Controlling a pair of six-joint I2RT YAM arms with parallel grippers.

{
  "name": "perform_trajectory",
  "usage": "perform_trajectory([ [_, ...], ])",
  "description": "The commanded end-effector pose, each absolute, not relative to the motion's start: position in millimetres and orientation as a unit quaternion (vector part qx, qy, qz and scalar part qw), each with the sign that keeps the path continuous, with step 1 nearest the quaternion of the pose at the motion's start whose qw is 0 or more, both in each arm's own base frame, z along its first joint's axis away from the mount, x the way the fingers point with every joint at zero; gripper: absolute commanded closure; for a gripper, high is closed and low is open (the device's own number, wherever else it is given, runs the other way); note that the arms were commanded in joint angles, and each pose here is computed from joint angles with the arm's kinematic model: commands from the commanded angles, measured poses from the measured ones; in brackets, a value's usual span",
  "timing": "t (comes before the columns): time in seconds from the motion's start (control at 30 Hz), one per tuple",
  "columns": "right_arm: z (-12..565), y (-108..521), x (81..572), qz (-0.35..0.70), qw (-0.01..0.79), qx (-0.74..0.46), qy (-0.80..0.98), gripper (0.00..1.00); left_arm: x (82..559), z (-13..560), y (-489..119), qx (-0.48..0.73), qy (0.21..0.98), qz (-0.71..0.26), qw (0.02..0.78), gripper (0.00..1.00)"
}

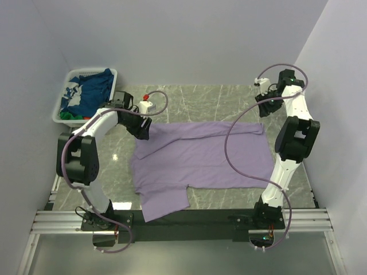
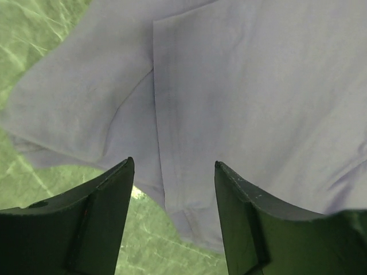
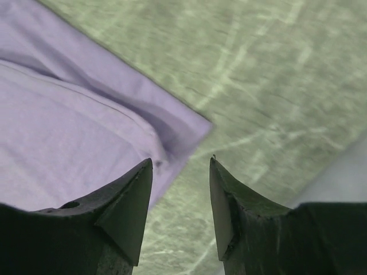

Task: Fold and stack the t-shirts
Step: Fold the tshirt

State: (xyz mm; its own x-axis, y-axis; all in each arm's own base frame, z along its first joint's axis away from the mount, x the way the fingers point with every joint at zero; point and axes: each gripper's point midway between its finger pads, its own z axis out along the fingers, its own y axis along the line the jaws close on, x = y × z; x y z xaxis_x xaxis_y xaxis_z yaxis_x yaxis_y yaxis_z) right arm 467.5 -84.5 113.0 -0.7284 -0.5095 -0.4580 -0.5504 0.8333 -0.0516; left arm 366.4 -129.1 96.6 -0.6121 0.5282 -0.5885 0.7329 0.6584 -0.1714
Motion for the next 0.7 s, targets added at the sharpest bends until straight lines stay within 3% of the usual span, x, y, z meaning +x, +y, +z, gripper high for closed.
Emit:
perform_trajectory([
  [0.0, 96.3, -66.4, 458.4, 0.060, 0.197, -0.304, 0.930, 0.48, 379.0, 101.4, -137.2, 0.356, 0.870, -0.220, 0.261, 0.36],
  [0.3, 67.4, -64.7, 438.7, 0.045, 0.132, -0.329, 0.934, 0.53, 379.4, 91.2, -138.0, 0.345, 0.876, -0.225, 0.253, 0.32],
  [0.5, 73.0, -68.4, 430.4, 0.034, 0.121, -0.341, 0.932, 0.83, 380.0, 94.2, -137.2, 0.343, 0.876, -0.221, 0.255, 0.33],
  [0.53, 76.3, -69.6, 428.8, 0.033, 0.122, -0.342, 0.931, 0.92, 380.1, 94.8, -137.2, 0.344, 0.876, -0.221, 0.256, 0.33],
  [0.6, 78.1, -70.8, 423.4, 0.033, 0.119, -0.348, 0.929, 1.00, 378.4, 95.3, -137.3, 0.343, 0.876, -0.222, 0.255, 0.34],
  [0.67, 88.0, -71.5, 418.3, 0.029, 0.126, -0.355, 0.926, 1.00, 375.9, 97.1, -137.2, 0.342, 0.876, -0.223, 0.257, 0.35],
])
